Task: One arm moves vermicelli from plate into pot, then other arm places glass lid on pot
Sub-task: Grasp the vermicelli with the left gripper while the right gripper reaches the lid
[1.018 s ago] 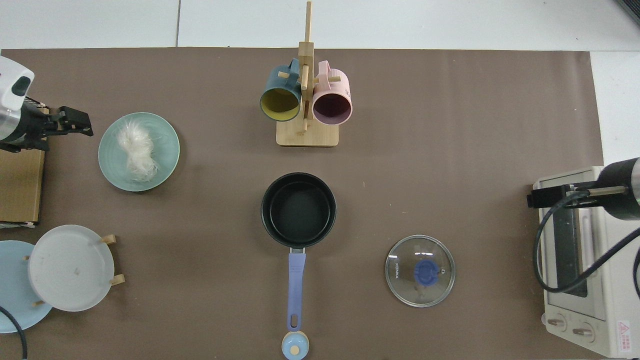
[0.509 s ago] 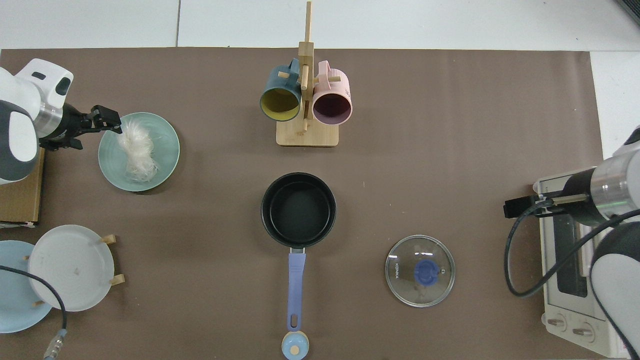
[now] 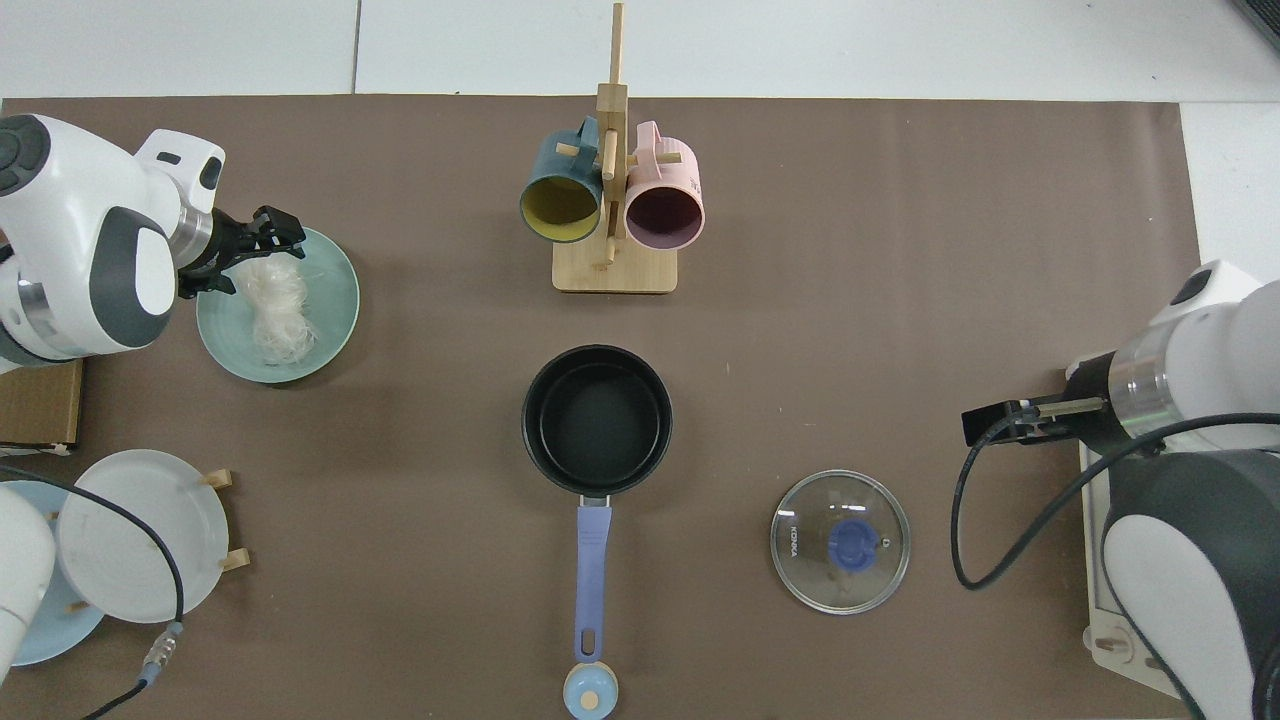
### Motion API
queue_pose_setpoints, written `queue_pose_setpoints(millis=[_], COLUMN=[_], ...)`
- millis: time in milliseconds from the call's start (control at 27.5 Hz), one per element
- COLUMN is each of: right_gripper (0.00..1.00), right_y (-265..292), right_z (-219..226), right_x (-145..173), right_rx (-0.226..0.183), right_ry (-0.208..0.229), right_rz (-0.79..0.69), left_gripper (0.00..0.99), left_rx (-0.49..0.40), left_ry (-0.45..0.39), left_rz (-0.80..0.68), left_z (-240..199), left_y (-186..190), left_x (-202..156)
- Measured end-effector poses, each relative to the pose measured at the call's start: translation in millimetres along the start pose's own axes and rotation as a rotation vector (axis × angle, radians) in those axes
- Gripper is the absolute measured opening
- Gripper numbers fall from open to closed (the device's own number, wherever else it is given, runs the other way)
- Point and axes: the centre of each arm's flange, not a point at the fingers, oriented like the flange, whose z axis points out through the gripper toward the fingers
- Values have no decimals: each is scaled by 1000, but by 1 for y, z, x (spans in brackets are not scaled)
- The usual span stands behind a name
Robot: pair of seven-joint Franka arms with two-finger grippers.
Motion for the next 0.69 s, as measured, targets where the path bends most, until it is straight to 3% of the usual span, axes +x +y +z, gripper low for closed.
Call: queue_pose_setpoints(millis=[691], right_gripper=[1000], right_y=[-35], right_z=[43], right_x=[-1], right_rx=[-6], right_ry=[4], right_rz=[26], left_gripper=[987], left_rx=[35], left_ry=[-68], left_rz=[134], left_z=[25], left_y=[-3], left_x=[-11])
